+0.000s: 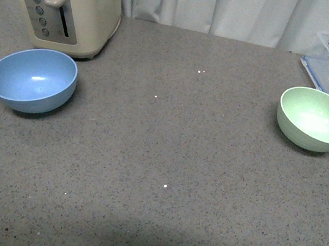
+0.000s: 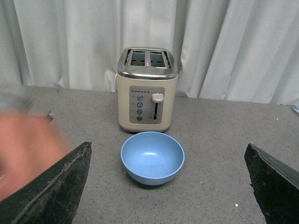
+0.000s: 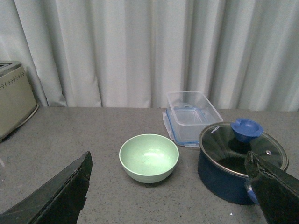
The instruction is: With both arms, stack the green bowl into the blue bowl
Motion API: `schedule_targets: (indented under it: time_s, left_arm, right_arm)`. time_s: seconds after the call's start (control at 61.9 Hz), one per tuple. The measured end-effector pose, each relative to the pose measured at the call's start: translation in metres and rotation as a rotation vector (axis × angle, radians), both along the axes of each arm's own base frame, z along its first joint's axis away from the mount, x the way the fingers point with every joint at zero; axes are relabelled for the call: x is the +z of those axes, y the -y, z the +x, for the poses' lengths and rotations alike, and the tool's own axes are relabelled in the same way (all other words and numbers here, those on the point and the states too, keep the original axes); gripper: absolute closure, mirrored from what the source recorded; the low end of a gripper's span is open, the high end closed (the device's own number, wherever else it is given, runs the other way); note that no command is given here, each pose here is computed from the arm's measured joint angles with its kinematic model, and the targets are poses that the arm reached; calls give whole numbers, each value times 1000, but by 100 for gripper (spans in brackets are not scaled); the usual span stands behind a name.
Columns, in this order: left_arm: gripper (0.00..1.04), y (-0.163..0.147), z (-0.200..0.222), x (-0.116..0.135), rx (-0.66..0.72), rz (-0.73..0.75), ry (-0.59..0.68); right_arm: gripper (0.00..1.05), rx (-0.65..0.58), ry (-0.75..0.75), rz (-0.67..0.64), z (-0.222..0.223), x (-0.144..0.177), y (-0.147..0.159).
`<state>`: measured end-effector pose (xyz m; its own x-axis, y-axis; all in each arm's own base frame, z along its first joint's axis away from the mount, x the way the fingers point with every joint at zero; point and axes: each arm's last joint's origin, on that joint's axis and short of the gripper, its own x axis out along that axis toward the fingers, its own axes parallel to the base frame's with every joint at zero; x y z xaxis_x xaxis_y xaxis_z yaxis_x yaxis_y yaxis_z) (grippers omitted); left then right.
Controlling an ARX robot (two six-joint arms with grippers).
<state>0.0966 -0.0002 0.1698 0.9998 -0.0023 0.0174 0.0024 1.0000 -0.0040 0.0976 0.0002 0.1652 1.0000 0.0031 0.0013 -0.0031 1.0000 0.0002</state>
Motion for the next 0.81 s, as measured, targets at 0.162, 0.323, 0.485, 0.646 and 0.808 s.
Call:
schedule_targets:
  time_s: [0.162, 0.323, 0.485, 0.646, 0.808]
  left_arm:
    - [6, 0, 0, 0, 0, 0, 0]
    - [6, 0, 0, 0, 0, 0, 0]
    - [6, 0, 0, 0, 0, 0, 0]
    - [6, 0, 0, 0, 0, 0, 0]
    - [6, 0, 0, 0, 0, 0, 0]
  right_arm:
    - [9, 0, 0, 0, 0, 0, 0]
    - [9, 0, 0, 0, 0, 0, 0]
    - [9, 0, 0, 0, 0, 0, 0]
    - [9, 0, 0, 0, 0, 0, 0]
    - [9, 0, 0, 0, 0, 0, 0]
